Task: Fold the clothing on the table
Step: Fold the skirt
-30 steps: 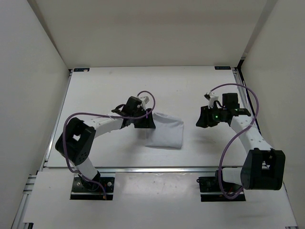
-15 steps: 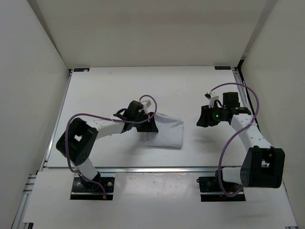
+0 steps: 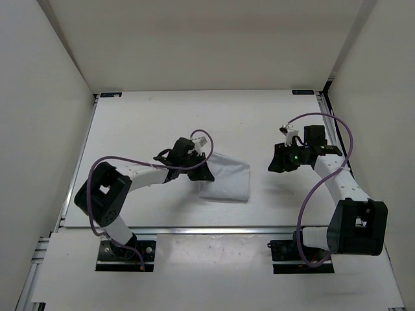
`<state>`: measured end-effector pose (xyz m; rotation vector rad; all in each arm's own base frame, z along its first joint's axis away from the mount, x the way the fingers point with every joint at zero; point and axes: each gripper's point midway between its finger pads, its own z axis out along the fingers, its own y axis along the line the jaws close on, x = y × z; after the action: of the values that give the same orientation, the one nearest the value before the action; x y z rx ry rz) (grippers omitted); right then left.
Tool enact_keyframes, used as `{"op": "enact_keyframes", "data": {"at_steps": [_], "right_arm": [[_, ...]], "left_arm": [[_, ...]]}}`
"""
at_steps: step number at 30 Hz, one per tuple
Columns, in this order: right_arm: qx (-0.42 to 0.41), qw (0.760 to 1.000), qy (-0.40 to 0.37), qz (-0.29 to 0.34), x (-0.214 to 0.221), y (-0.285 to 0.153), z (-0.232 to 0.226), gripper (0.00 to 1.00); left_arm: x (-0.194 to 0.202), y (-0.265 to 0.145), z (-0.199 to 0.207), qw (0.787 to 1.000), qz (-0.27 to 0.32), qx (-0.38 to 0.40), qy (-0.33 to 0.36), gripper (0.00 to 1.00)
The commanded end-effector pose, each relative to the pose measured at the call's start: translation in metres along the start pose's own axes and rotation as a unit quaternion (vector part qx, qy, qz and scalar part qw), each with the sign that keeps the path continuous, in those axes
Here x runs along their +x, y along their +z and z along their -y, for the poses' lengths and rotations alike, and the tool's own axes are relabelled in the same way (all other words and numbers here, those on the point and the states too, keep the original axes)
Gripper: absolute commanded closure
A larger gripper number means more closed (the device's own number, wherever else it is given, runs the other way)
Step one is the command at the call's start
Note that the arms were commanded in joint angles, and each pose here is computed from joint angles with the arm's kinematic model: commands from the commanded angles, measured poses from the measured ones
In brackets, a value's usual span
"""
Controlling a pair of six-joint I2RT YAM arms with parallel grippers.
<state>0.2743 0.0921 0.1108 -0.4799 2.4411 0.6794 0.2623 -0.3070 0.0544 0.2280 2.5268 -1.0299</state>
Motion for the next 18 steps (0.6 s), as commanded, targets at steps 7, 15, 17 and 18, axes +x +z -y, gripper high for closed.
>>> {"op": "enact_keyframes", "data": {"at_steps": [7, 15, 17, 18], "right_arm": [[0.001, 1.000, -0.015, 0.021, -0.009, -0.002, 0.000, 0.53], [-0.005, 1.000, -0.021, 0.008, 0.000, 0.005, -0.006, 0.53], [-0.004, 1.000, -0.026, 0.006, 0.001, 0.006, -0.005, 0.53], [-0.009, 1.000, -0.025, 0.003, 0.004, 0.008, -0.007, 0.53]], "left_arm": [[0.010, -0.054, 0.044, 0.999, 0.028, 0.037, 0.007, 1.00], [0.043, -0.076, 0.031, 0.999, 0.030, 0.027, -0.031, 1.00], [0.047, -0.079, 0.034, 0.999, 0.028, 0.024, -0.017, 1.00], [0.049, -0.080, 0.035, 0.999, 0.025, 0.022, -0.014, 1.00]]}}
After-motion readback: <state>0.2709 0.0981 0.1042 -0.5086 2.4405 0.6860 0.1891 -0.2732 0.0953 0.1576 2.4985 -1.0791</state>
